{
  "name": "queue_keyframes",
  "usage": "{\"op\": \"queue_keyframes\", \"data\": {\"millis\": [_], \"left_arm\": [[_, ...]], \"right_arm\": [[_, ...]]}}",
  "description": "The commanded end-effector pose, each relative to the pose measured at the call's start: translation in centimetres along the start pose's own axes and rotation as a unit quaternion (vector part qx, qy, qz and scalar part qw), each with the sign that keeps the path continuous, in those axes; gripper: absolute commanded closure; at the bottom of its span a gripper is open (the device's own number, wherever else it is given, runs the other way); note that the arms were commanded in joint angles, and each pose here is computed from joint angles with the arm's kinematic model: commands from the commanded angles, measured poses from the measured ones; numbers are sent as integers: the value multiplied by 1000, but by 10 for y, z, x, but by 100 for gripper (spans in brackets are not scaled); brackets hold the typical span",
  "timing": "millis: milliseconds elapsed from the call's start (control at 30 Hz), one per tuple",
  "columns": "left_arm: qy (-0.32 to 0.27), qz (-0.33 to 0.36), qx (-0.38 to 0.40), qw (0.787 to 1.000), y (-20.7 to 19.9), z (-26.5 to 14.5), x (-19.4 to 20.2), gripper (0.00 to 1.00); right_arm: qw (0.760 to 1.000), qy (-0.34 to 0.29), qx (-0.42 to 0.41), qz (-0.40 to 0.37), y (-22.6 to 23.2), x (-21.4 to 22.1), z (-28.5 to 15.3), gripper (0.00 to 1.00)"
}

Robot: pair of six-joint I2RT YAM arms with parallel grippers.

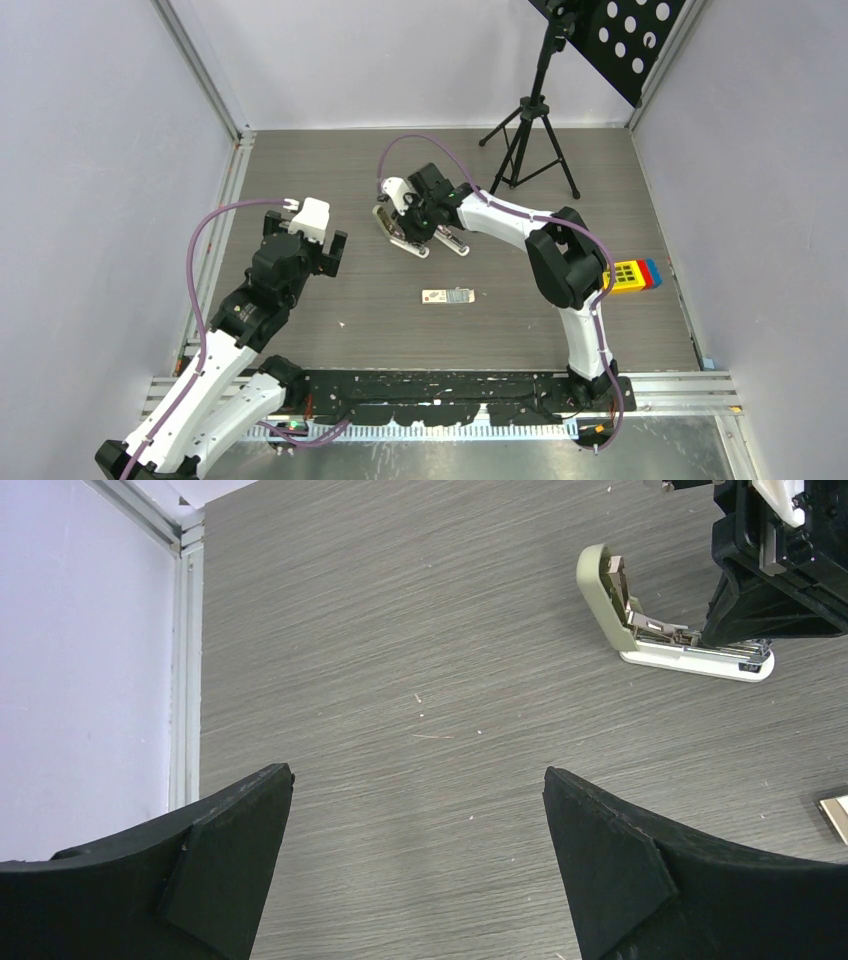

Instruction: Load the staples into the stapler

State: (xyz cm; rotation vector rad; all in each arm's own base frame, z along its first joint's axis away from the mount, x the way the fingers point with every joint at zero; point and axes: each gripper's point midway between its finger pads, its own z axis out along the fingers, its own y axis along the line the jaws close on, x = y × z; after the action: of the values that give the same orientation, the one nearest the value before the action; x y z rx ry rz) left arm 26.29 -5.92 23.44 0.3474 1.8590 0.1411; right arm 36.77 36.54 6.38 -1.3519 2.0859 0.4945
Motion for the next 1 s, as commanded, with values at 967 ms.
{"op": "queue_keyframes", "data": {"millis": [967], "left_arm": [[-25,-4,6,1000,-1,1,-11,0]], "right_arm": [[999,-4,-20,-31,4,-9,2,83]]}}
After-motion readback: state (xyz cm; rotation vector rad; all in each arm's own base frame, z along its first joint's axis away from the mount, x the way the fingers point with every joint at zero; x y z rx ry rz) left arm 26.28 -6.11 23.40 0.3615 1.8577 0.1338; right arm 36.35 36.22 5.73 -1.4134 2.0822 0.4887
